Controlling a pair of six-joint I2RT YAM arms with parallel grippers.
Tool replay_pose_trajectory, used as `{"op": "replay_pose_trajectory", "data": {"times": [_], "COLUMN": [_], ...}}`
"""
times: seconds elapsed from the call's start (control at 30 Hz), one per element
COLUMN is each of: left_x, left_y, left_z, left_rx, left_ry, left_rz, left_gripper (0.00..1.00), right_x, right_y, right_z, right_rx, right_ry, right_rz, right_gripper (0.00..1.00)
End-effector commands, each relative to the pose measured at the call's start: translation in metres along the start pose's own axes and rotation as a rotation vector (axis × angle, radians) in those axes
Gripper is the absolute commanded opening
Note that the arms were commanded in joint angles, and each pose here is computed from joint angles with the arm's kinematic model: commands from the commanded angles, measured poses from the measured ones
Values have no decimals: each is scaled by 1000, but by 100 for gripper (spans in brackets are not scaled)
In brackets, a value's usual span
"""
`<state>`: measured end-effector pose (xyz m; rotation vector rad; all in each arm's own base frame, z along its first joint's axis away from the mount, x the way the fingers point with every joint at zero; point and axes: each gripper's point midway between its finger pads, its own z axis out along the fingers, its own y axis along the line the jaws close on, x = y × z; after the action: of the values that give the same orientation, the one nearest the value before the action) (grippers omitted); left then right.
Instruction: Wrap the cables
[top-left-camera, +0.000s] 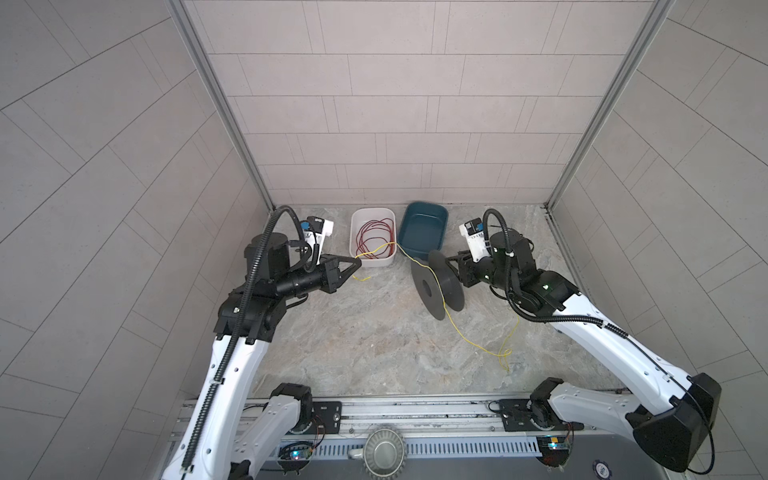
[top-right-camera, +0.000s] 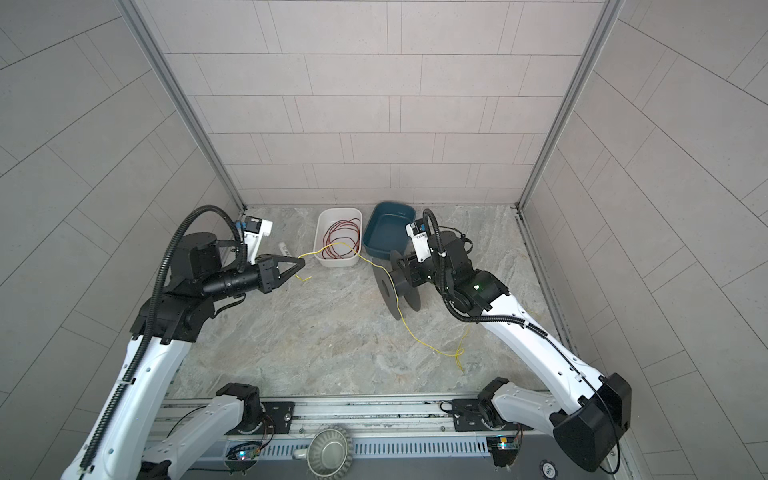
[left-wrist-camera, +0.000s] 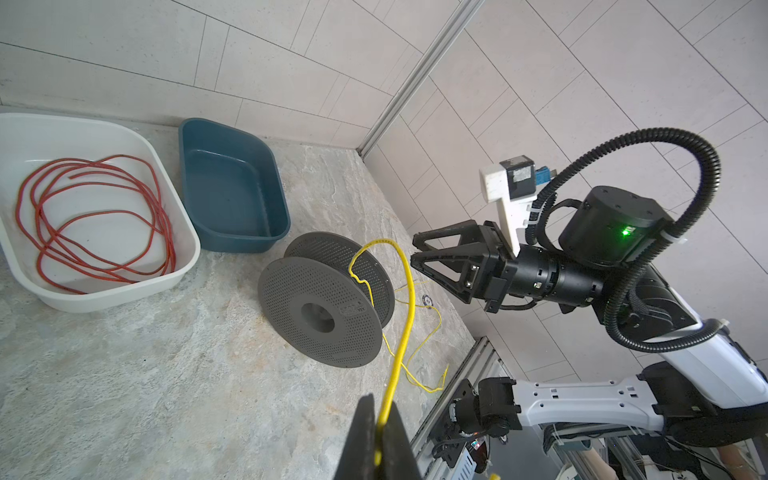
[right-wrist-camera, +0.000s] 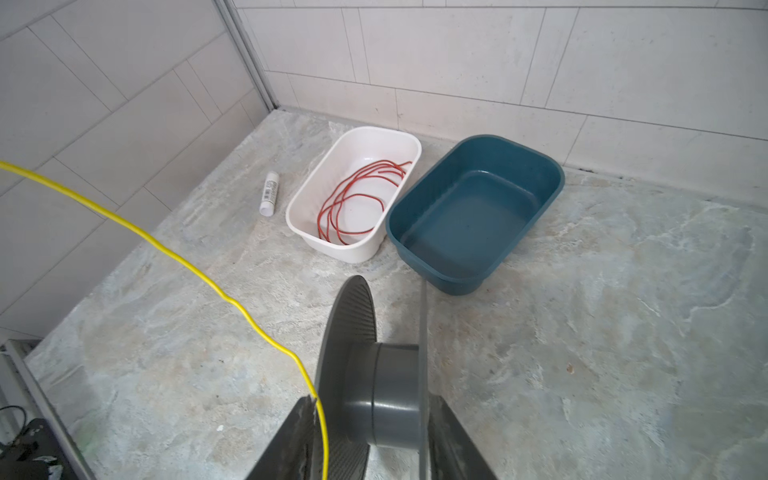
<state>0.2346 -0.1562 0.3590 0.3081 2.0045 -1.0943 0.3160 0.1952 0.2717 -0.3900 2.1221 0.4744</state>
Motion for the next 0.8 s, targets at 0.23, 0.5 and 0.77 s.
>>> {"op": "replay_pose_trajectory", "data": {"times": [0.23,0.5,0.77], "left_x": [-7,-9,-10], "left_y": [-13,-18,-21], "left_z": [-5,-8,-10], "left_rx": [34,52,56], "left_ry": [-28,-41,-56], "left_rz": [45,56,68], "left_gripper": [0,0,0], "right_x": [32,41,31], "right_y": [-12,-21,-21], "right_z": [31,58,65], "right_rx": [40,92,165], "right_ry": [164,210,160], "right_rz": [61,105,158], "right_gripper": [27,15,0]}}
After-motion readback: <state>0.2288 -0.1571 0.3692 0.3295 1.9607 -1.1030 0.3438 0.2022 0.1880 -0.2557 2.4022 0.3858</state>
